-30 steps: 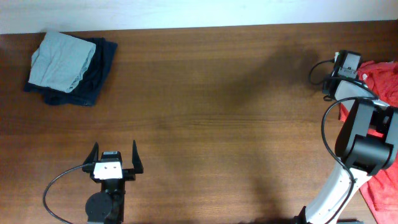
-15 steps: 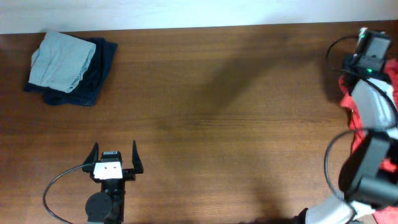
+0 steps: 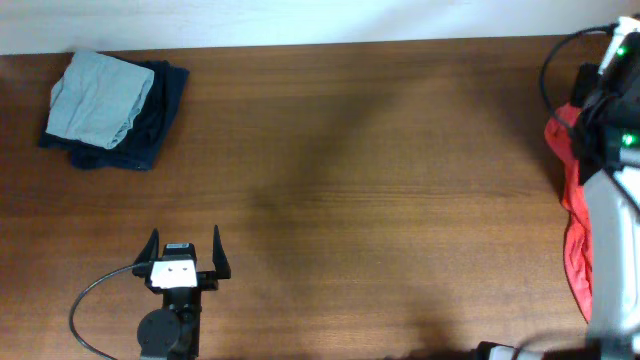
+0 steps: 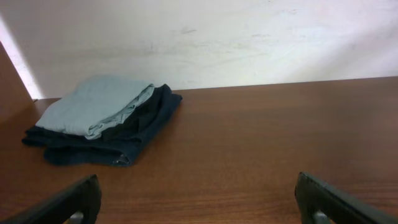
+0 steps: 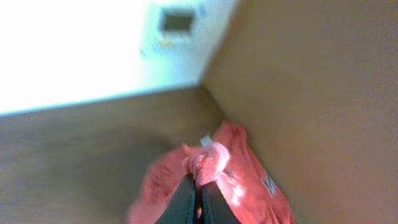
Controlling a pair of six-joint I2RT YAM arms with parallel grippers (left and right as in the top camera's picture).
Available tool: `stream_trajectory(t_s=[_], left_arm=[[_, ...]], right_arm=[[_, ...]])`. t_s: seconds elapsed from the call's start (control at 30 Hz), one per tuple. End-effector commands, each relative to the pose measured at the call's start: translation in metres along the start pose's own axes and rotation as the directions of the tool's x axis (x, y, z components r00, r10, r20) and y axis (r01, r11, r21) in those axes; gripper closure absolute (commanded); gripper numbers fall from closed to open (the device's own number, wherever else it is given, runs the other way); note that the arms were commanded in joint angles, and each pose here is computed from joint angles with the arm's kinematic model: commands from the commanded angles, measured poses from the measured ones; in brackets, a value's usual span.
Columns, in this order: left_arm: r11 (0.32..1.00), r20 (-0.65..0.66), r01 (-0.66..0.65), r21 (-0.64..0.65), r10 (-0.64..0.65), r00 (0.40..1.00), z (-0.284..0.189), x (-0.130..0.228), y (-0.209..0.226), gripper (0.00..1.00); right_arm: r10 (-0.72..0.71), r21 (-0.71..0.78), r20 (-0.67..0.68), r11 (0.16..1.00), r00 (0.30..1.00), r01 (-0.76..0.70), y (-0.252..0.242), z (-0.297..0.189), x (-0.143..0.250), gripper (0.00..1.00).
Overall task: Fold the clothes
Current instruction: 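Drag the gripped shirt leftward to the table center with the right gripper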
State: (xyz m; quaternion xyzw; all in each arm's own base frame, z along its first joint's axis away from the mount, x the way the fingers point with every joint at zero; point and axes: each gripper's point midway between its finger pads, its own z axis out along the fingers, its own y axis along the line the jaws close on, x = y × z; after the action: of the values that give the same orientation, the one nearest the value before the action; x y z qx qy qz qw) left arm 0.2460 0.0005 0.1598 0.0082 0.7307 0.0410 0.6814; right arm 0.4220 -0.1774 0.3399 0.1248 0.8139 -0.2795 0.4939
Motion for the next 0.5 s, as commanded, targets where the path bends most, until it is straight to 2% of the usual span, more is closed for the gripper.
stream_trajectory(t_s=[0.0,0.13,0.23,0.37,0.47], left_arm=[[1.0,0.004,-0.016,0.019,0.016,1.0,0.0,0.0,-0.004,0.01],[1.0,0.004,-0.016,0.019,0.016,1.0,0.0,0.0,-0.004,0.01],[1.0,0.004,-0.016,0.019,0.016,1.0,0.0,0.0,-0.004,0.01],[1.0,0.004,-0.016,0.019,0.016,1.0,0.0,0.0,-0.004,0.01],[1.0,0.004,-0.016,0.019,0.016,1.0,0.0,0.0,-0.004,0.01]], right_arm=[[0.027,-0.1,0.17,0.995,0.985,-0.01,0.024,-0.063,-0.053,0.96],[0.011,-0.237,0.238,0.97,0.971,0.047,0.075,-0.107,-0.068,0.96],[-0.023,-0.375,0.286,0.917,0.958,0.134,0.127,-0.138,-0.072,0.96],[-0.042,-0.599,0.348,0.758,0.936,0.257,0.204,-0.19,-0.066,0.96],[-0.057,-0.707,0.36,0.635,0.931,0.312,0.251,-0.22,-0.052,0.96]])
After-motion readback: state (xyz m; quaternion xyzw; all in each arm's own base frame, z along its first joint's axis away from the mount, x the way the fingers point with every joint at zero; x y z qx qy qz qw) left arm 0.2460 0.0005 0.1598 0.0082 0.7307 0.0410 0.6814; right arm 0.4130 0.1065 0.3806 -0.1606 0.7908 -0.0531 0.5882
